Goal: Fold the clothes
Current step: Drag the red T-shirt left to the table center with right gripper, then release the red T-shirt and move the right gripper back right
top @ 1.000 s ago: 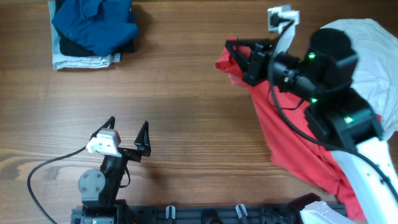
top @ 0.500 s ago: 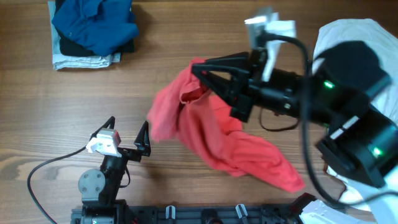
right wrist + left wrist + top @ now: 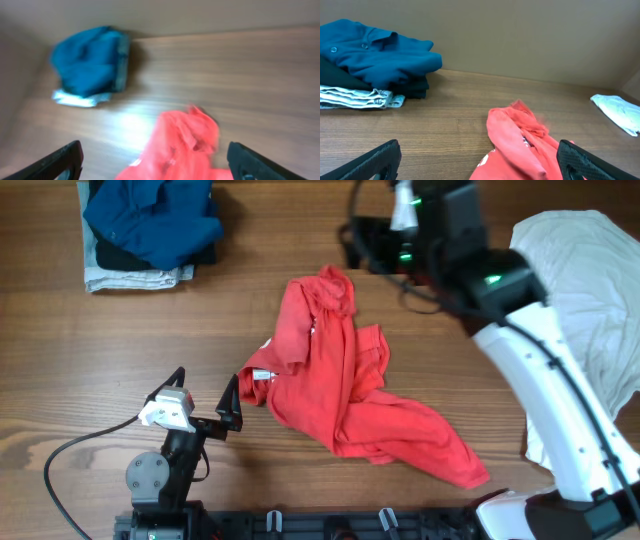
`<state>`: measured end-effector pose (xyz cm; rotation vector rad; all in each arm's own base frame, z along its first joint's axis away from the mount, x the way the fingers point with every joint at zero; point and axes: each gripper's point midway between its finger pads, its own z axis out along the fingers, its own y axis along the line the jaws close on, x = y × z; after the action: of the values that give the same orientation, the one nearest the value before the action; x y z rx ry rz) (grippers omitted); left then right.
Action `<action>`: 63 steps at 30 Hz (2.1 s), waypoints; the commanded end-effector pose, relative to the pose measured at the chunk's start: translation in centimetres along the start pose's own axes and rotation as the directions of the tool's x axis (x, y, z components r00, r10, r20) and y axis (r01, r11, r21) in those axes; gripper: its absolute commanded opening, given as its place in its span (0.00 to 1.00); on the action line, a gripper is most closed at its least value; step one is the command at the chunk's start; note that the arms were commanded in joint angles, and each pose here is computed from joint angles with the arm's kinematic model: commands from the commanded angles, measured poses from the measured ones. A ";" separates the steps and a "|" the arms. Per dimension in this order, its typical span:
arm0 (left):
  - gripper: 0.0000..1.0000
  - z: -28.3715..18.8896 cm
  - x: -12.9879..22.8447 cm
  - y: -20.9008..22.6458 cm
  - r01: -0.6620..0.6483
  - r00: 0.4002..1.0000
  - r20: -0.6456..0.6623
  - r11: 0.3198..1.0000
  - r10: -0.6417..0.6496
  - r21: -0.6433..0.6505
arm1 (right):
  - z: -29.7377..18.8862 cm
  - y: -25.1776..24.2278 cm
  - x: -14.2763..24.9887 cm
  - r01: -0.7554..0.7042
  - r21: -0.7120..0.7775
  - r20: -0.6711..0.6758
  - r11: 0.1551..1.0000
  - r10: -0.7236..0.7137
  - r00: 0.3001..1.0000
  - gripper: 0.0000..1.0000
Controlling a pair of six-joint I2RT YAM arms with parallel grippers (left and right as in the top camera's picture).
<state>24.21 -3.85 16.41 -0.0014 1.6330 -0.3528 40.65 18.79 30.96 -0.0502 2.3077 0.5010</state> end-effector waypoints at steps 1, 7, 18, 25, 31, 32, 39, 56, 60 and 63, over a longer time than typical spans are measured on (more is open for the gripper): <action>1.00 0.0 0.2 0.0 -0.016 1.000 0.000 1.000 0.016 0.000 | -6.3 -5.4 -2.0 -0.086 0.124 0.080 0.989 0.076 0.994 0.93; 1.00 0.0 0.2 0.0 -0.016 1.000 0.000 1.000 0.016 0.000 | -11.8 -13.5 5.9 -0.162 0.400 -0.127 0.902 0.230 0.965 0.33; 1.00 0.0 0.2 0.0 -0.016 1.000 0.000 1.000 0.016 0.000 | -5.4 -23.3 14.3 -0.384 0.562 -0.205 0.733 0.573 0.793 0.04; 1.00 0.0 0.2 0.0 -0.016 1.000 0.000 1.000 0.016 0.000 | -5.2 -29.8 18.2 -0.490 0.743 -0.022 0.457 0.748 0.664 0.04; 1.00 0.0 0.2 0.0 -0.016 1.000 0.000 1.000 0.016 0.000 | -5.1 -32.8 22.5 -0.537 0.770 0.039 0.344 0.814 0.579 0.04; 1.00 0.0 0.2 0.0 -0.016 1.000 0.000 1.000 0.016 0.000 | -5.1 -33.1 23.0 -0.540 0.772 0.044 0.335 0.819 0.572 0.04; 1.00 0.0 0.2 0.0 -0.016 1.000 0.000 1.000 0.016 0.000 | -4.1 -33.9 26.1 -0.586 0.745 0.043 0.318 0.854 0.518 0.04; 1.00 0.0 0.2 0.0 -0.016 1.000 0.000 1.000 0.016 0.000 | -2.6 -37.2 29.5 -0.489 0.835 0.039 0.250 0.861 0.507 0.04; 1.00 0.0 0.2 0.0 -0.016 1.000 0.000 1.000 0.016 0.000 | -2.0 -37.9 29.7 -0.491 0.836 0.047 0.246 0.859 0.510 0.05; 1.00 0.0 0.2 0.0 -0.016 1.000 0.000 1.000 0.016 0.000 | -1.9 -38.4 30.1 -0.487 0.842 0.053 0.233 0.862 0.503 0.04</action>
<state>24.21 -3.85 16.41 -0.0014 1.6330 -0.3528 26.01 -13.20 -0.48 1.5477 2.6667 -0.1675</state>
